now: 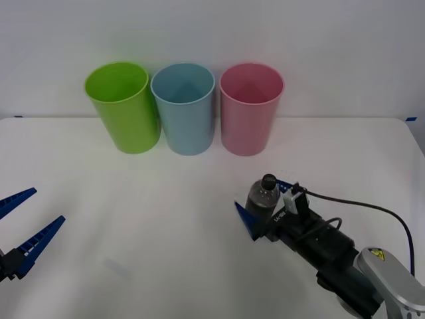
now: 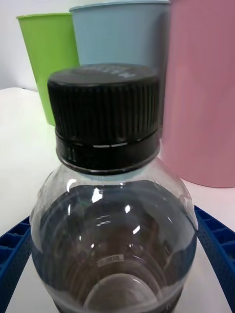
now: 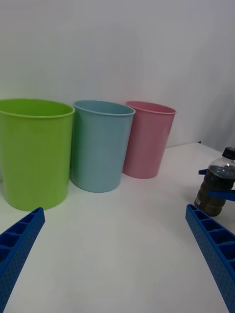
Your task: Grasp the object on the table and drop it into the matching bin: aluminum can to the light blue bin, PET bottle to the pink bin.
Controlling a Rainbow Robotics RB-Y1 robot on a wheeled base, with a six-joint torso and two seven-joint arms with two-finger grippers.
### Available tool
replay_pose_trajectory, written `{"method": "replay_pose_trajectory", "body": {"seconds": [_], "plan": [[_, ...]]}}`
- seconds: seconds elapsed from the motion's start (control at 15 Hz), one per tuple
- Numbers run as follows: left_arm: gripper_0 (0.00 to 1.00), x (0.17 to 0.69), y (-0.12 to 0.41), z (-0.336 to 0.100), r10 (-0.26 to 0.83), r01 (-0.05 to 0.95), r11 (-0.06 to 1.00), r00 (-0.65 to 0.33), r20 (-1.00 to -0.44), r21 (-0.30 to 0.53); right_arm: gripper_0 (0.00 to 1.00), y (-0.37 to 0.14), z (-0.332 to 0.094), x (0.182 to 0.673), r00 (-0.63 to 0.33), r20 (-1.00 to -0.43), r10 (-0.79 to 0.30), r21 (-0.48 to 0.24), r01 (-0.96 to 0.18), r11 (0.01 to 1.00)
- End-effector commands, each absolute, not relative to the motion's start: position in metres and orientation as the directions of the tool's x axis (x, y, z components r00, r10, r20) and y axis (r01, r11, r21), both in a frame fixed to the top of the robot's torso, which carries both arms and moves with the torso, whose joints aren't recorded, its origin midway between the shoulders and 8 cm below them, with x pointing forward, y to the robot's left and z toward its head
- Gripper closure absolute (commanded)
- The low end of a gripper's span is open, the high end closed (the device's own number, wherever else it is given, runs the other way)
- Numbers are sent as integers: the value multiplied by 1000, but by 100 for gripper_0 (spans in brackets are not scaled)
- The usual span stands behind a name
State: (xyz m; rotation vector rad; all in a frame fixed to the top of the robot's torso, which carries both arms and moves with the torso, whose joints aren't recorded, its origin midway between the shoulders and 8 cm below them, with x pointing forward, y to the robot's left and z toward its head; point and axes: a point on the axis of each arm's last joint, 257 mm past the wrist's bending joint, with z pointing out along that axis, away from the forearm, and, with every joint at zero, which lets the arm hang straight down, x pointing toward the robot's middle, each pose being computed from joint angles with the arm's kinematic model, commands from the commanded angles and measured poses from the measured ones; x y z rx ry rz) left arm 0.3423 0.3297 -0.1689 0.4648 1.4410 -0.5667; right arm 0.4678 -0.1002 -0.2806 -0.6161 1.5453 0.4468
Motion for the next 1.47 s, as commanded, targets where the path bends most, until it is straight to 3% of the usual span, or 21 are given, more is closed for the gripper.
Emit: {"method": "replay_pose_trajectory", "body": {"seconds": [0.07, 0.13, 0.2, 0.27, 0.8, 1.47], "plan": [[0, 342, 330, -169, -82, 618, 785, 41, -996, -39, 0, -99, -281, 468, -1, -993, -118, -91, -626, 774], [0, 342, 330, -169, -82, 618, 785, 41, -996, -39, 0, -99, -281, 468, -1, -993, -118, -91, -626, 774], [0, 342, 330, -169, -82, 618, 785, 41, -996, -39, 56, -99, -281, 468, -2, -993, -117, -90, -626, 774], [0, 342, 330, -169, -82, 618, 785, 41, -996, -39, 98, -100, -281, 468, -2, -993, -117, -90, -625, 775], [0, 342, 330, -169, -82, 618, 785, 41, -996, -39, 100, -100, -279, 467, 2, -994, -109, -86, -630, 772], [0, 342, 330, -169, -82, 618, 785, 41, -996, -39, 100, -105, -188, 430, 153, -985, -83, -164, -647, 745]]}}
